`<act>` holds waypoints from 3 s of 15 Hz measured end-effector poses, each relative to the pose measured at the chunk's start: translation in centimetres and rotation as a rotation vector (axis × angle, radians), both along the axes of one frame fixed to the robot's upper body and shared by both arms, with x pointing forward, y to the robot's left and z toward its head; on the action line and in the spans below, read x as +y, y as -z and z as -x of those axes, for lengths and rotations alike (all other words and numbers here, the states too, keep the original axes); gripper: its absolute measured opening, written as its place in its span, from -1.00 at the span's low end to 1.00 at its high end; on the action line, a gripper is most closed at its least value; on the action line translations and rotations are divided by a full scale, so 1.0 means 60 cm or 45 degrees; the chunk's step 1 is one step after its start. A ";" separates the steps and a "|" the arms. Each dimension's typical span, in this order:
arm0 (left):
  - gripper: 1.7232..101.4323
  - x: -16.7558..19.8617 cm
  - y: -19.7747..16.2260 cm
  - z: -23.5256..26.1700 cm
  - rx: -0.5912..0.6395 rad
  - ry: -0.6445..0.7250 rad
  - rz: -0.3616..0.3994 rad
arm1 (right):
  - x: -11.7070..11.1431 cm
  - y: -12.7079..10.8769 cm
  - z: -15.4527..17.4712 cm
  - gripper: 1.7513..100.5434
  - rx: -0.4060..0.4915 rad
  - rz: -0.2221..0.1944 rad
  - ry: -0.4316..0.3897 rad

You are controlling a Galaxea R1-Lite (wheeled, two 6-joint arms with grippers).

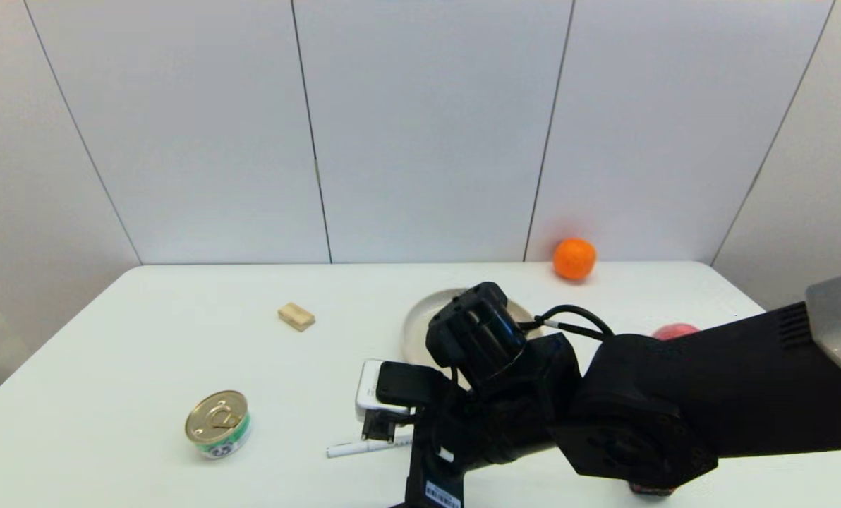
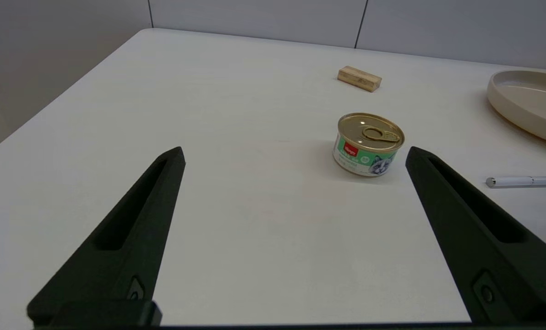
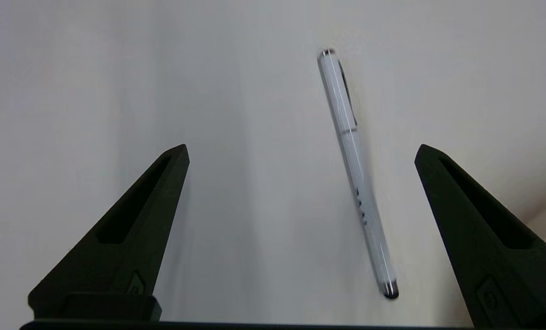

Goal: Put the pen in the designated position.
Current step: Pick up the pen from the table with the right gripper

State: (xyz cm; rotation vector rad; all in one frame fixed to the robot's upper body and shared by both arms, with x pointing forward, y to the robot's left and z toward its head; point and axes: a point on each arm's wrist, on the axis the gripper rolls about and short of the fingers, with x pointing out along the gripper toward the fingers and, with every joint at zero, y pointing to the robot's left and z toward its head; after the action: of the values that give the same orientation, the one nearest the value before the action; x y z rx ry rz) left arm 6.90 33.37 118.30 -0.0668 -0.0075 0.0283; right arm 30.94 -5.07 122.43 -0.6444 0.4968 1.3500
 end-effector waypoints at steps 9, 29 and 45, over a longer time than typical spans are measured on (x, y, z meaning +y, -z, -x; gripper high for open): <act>0.93 0.000 0.000 0.000 -0.002 0.000 0.000 | 0.009 0.009 0.002 0.95 -0.067 0.005 0.064; 0.93 0.000 0.000 0.000 -0.002 0.000 0.000 | 0.020 0.069 -0.021 0.95 0.075 0.125 0.188; 0.93 0.000 0.000 0.000 -0.002 0.000 -0.001 | 0.020 0.074 -0.009 0.95 0.086 0.144 0.169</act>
State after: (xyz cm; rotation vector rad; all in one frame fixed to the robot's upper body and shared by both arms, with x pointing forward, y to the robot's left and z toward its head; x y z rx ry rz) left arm 6.90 33.37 118.31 -0.0664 -0.0088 0.0282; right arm 31.49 -3.85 118.01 -0.6486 0.6627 1.2275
